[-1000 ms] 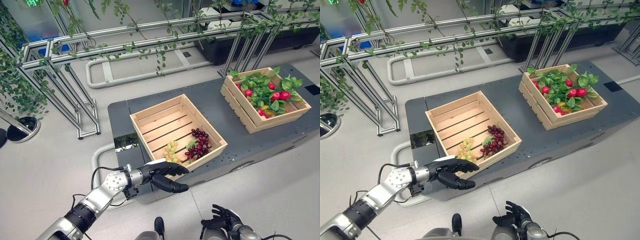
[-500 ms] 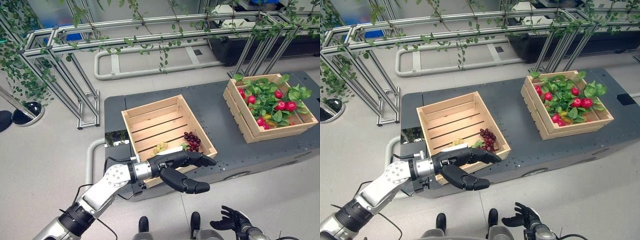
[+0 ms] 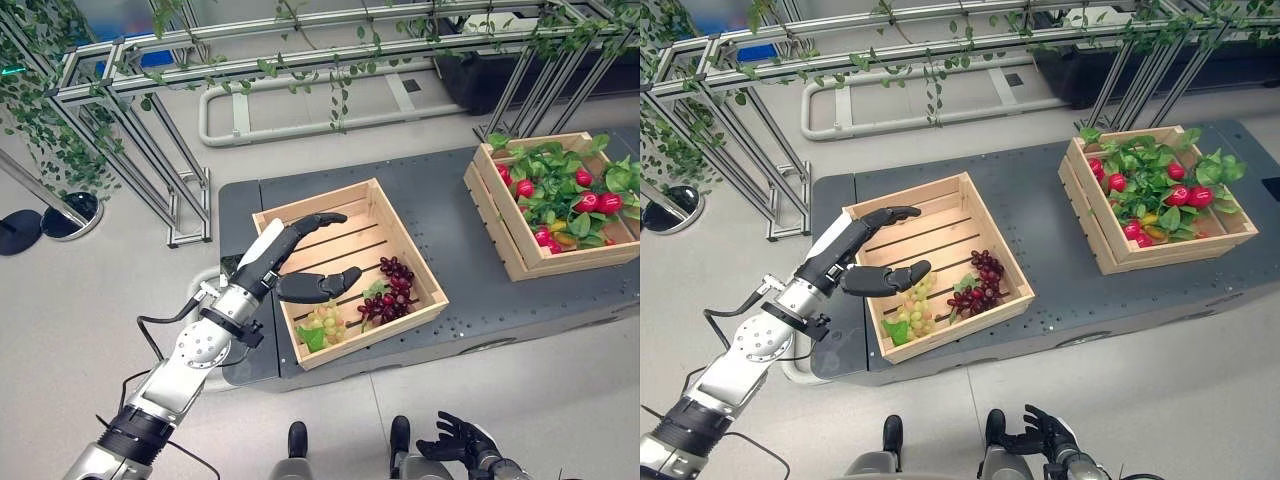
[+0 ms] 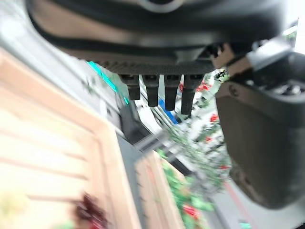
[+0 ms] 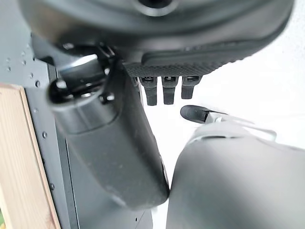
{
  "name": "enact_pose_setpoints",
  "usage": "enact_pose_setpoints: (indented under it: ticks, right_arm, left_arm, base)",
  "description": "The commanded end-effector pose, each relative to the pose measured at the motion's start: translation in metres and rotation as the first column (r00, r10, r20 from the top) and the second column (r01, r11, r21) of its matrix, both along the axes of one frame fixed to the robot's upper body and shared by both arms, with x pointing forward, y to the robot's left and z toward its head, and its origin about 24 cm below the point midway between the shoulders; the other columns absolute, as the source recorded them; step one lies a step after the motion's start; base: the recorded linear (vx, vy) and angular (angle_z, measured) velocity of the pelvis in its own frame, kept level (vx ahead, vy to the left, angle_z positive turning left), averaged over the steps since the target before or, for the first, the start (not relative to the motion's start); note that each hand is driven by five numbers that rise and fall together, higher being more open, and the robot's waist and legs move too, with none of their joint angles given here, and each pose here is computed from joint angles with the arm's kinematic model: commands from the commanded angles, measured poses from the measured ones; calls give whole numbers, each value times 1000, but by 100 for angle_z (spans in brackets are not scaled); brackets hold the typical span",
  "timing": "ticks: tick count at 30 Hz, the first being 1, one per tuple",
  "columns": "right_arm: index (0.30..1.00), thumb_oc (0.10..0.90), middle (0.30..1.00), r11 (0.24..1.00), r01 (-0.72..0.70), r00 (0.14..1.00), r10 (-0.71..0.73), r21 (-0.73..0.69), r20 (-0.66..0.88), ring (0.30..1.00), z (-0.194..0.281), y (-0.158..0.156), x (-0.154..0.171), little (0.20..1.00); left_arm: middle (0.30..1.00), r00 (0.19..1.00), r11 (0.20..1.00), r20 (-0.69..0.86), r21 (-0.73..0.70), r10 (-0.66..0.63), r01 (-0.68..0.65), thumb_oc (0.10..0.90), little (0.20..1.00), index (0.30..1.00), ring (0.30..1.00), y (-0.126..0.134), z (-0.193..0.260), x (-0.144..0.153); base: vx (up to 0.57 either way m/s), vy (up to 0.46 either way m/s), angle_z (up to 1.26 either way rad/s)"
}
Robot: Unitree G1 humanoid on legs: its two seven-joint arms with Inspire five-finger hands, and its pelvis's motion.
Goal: Pick up the fruits from the basket on one side to the basket on the other side
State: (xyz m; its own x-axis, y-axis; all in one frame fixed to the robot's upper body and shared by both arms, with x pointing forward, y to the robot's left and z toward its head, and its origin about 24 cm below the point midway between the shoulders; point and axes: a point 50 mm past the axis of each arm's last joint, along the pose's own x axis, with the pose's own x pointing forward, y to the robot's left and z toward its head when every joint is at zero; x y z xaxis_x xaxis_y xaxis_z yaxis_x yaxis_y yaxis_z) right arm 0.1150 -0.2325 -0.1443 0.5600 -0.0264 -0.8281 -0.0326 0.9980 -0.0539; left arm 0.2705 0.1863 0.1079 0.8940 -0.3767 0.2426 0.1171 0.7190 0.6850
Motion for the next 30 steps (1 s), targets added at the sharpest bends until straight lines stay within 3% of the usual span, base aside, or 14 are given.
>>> enact_pose_setpoints:
  ticks: [1, 3, 7, 12, 21, 30]
  right_arm:
    - [900, 800, 900, 1000, -14, 994, 13, 15, 104, 900, 7, 7, 11, 900]
    - [900, 800, 900, 997, -67, 983, 70, -27, 167, 900, 15, 6, 24, 900]
    - [900, 800, 900, 993, -109, 965, 116, -42, 237, 900, 25, 7, 39, 900]
    - [900, 800, 900, 981, -192, 902, 175, 3, 394, 900, 54, 13, 82, 900]
    - [900, 800, 900, 961, -269, 828, 199, 60, 524, 900, 88, 30, 120, 900]
    - [900, 800, 900, 962, -273, 816, 213, 32, 538, 900, 96, 21, 124, 900]
  left_arm:
    - [900, 927, 999, 375, 51, -5, -16, 800, 900, 900, 900, -6, 67, 17]
    - [900, 911, 980, 410, 162, 40, -115, 800, 900, 900, 900, -2, 67, 27]
    - [900, 893, 949, 447, 254, 57, -188, 800, 900, 900, 900, -1, 66, 37]
    - [900, 865, 846, 498, 435, 61, -310, 800, 900, 900, 900, 1, 68, 62]
    - [900, 816, 708, 578, 568, 21, -420, 800, 900, 900, 900, 1, 96, 86]
    - [900, 781, 551, 624, 662, -29, -508, 800, 900, 900, 900, 10, 131, 81]
  base:
    - [-22, 61, -1]
    - [-35, 50, -2]
    - [-18, 22, -3]
    - [-81, 17, -6]
    - [-95, 24, -3]
    - [-40, 49, 2]
